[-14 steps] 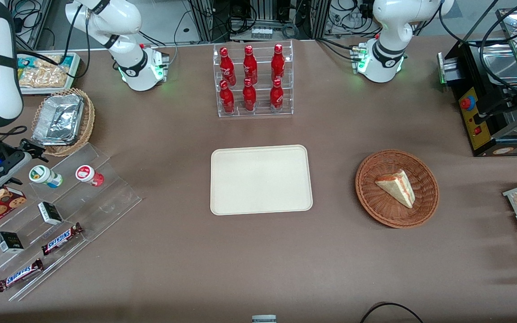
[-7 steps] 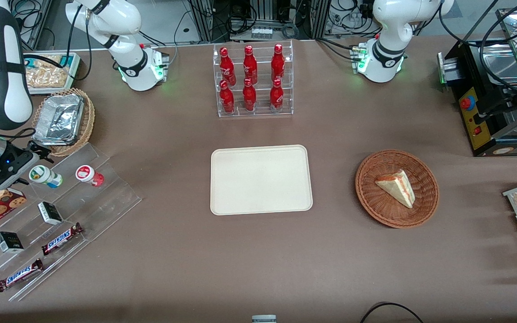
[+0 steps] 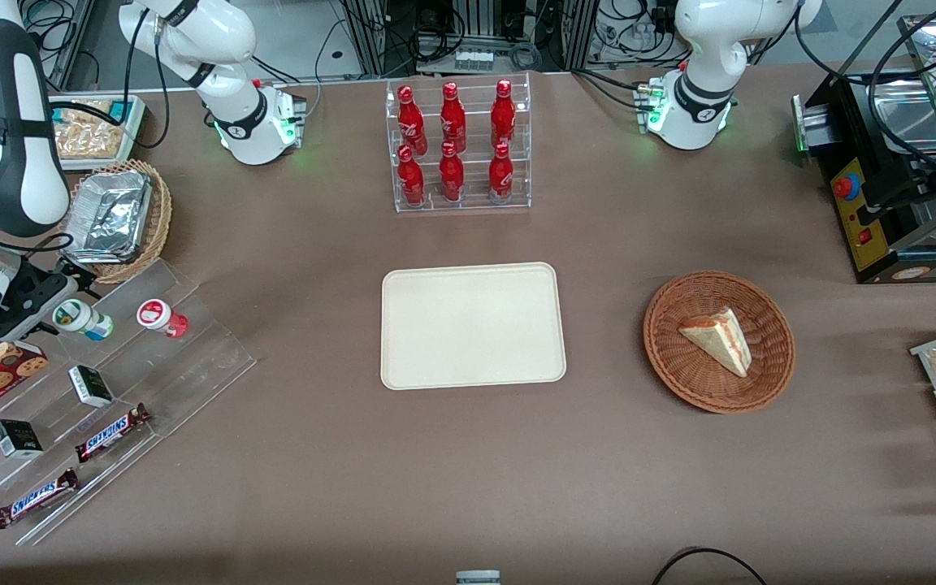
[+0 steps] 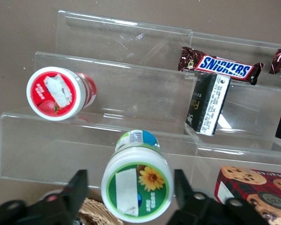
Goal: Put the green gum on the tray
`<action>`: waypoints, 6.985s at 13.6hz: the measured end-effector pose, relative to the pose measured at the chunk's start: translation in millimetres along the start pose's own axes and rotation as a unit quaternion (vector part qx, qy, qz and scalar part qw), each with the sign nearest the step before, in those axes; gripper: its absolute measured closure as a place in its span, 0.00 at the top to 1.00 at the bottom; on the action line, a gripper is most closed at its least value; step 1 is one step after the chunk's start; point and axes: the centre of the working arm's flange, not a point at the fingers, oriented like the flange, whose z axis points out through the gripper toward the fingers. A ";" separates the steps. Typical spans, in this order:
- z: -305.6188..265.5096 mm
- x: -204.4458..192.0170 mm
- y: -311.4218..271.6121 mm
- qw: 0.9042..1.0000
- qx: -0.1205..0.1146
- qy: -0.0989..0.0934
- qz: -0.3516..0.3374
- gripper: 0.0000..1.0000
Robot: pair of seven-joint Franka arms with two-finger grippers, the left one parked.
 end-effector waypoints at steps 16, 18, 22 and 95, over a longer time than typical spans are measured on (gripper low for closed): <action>-68.4 149.9 -70.7 0.997 0.026 -0.017 0.064 0.59; -61.8 187.4 -102.8 0.995 0.030 -0.025 0.094 0.59; -44.3 257.6 -176.6 0.984 0.030 -0.045 0.168 0.59; -98.9 261.7 -76.7 0.939 0.082 -0.057 0.330 1.00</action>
